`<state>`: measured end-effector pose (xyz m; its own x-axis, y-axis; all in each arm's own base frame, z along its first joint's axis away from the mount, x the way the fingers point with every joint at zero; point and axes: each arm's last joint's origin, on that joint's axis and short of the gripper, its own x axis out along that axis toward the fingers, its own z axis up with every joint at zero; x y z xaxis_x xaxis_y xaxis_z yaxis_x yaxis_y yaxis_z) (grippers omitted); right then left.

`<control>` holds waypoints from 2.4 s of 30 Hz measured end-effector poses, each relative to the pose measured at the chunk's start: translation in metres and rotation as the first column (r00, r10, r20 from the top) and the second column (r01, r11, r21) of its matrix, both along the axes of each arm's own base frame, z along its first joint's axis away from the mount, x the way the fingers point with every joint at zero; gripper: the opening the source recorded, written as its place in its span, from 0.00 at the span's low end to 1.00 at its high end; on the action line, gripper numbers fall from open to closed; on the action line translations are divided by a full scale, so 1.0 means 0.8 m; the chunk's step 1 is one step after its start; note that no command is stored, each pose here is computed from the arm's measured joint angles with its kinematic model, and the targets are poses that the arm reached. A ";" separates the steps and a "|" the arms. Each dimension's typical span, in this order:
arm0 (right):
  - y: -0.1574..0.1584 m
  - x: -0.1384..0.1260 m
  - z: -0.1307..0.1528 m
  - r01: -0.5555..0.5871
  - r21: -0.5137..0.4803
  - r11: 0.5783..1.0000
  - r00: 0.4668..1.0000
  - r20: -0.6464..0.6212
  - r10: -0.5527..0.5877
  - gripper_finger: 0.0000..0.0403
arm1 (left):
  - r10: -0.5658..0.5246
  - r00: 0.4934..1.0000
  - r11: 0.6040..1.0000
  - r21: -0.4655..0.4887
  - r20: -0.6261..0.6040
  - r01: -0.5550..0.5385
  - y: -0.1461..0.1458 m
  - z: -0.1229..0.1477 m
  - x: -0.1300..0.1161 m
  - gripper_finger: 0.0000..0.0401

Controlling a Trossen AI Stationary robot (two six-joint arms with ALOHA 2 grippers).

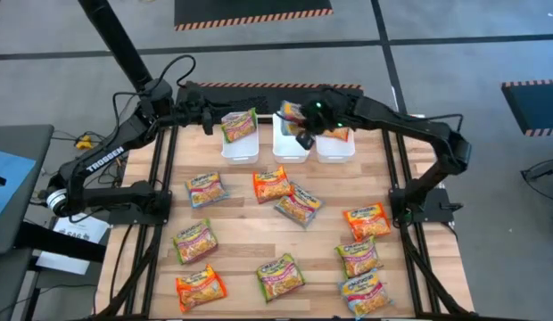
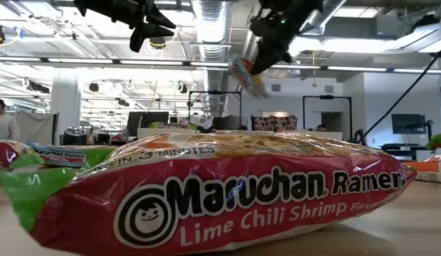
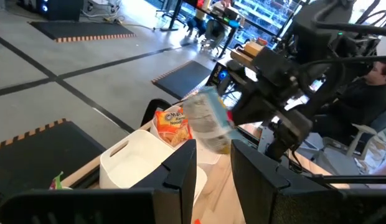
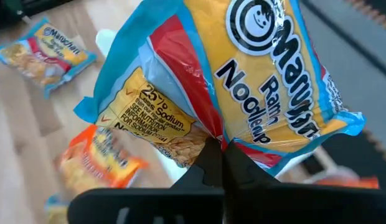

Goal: Sort Maruchan noodles
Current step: Put the blue noodle pack into the middle white bin

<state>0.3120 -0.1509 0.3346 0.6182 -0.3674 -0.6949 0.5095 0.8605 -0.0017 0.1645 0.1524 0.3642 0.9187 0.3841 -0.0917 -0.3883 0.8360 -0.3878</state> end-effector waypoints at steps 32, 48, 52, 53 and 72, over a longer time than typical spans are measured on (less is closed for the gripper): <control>-0.073 0.099 -0.123 0.233 -0.210 0.950 0.902 -0.317 -0.291 0.01 | 0.020 0.999 1.000 -0.013 -0.028 -0.020 0.000 -0.004 -0.001 0.21; -0.093 0.096 -0.147 0.270 -0.203 0.941 0.877 -0.352 -0.328 0.09 | 0.010 0.999 1.000 -0.004 -0.039 -0.011 0.000 -0.005 -0.001 0.21; -0.095 0.094 -0.148 0.273 -0.200 0.941 0.875 -0.355 -0.329 0.16 | 0.010 0.999 1.000 -0.002 -0.040 -0.011 0.000 -0.005 -0.001 0.21; -0.095 0.094 -0.148 0.272 -0.199 0.941 0.875 -0.356 -0.329 0.17 | 0.010 0.999 1.000 -0.001 -0.041 -0.010 0.000 -0.005 -0.001 0.21; -0.092 0.092 -0.143 0.265 -0.183 0.947 0.869 -0.380 -0.316 0.35 | 0.009 0.999 1.000 0.001 -0.050 -0.009 0.000 -0.006 -0.001 0.21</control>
